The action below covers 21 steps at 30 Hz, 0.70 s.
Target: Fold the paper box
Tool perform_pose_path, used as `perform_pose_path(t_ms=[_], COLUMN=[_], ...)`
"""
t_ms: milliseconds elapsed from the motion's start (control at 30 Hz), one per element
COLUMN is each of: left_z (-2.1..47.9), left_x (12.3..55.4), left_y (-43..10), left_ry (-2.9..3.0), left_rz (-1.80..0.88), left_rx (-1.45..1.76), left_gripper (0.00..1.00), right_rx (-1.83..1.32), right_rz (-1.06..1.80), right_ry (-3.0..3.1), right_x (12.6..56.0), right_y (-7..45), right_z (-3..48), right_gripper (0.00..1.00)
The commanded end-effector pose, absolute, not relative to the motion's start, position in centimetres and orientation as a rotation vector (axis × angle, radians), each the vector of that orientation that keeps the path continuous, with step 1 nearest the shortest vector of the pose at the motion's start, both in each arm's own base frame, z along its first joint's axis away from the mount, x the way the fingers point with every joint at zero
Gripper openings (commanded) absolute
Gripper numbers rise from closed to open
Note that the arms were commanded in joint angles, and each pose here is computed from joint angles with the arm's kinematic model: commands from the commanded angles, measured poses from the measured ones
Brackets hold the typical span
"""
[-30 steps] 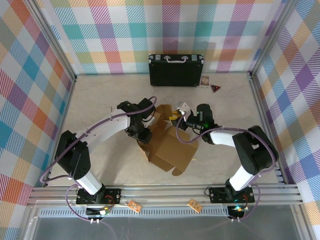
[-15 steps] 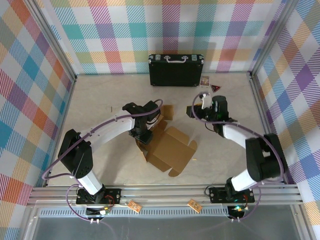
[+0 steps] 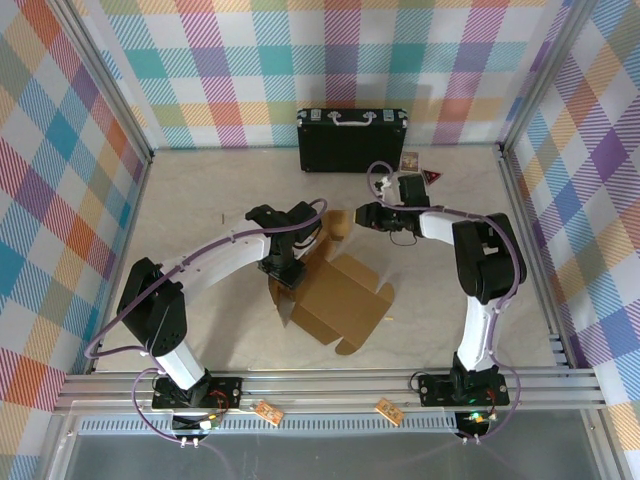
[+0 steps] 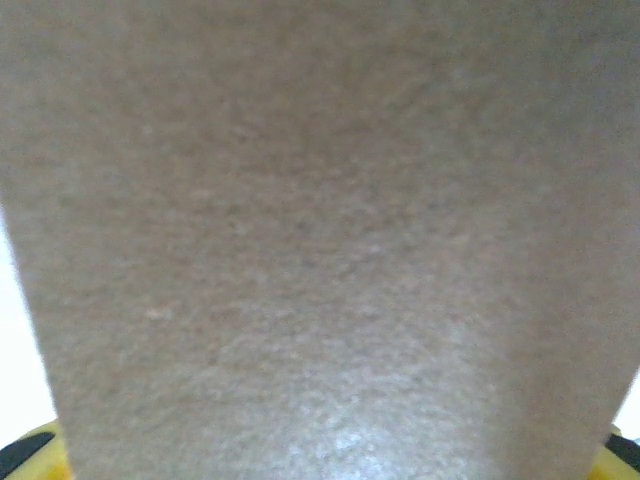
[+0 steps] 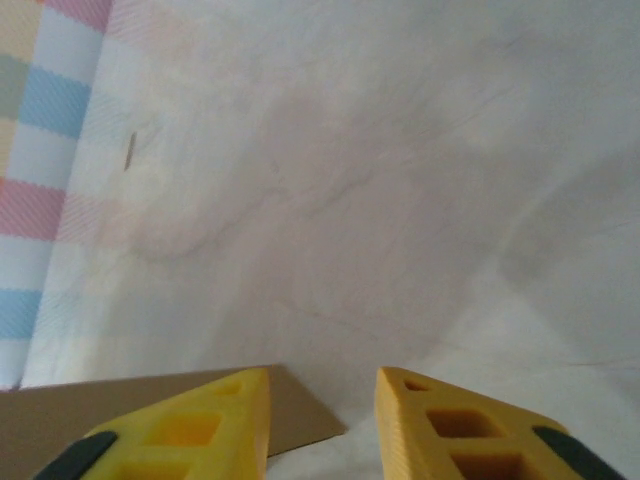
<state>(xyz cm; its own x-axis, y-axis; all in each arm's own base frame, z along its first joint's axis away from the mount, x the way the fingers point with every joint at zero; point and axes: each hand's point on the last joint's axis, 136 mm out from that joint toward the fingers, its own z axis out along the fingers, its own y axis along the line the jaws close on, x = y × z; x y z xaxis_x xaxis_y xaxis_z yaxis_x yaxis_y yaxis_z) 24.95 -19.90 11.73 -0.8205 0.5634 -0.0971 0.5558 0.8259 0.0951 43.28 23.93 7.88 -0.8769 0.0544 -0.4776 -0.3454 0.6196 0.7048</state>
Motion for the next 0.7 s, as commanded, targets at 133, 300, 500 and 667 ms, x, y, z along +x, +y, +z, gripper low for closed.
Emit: perform_pose_path(t_ms=[133, 300, 500, 667], left_z=[10.6, 10.5, 10.7, 10.7], left_x=[24.2, 24.1, 24.2, 24.2], left_y=[-19.4, -19.3, -19.4, -19.4], left_ry=[2.931, 2.933, 2.927, 2.929], left_rz=[0.142, 0.146, 0.144, 0.139], left_rx=[0.962, 0.96, 0.961, 0.955], left_gripper=[0.48, 0.48, 0.48, 0.48], right_rx=[-0.427, -0.493, -0.54, -0.546], right_rz=[1.375, 1.395, 1.39, 1.39], right_ry=[2.329, 2.337, 2.348, 2.364], right_x=[39.3, 37.0, 35.8, 35.3], right_y=[27.8, 29.1, 29.6, 29.5], right_z=[10.4, 10.3, 10.6, 10.6], right_gripper=[0.24, 0.23, 0.21, 0.2])
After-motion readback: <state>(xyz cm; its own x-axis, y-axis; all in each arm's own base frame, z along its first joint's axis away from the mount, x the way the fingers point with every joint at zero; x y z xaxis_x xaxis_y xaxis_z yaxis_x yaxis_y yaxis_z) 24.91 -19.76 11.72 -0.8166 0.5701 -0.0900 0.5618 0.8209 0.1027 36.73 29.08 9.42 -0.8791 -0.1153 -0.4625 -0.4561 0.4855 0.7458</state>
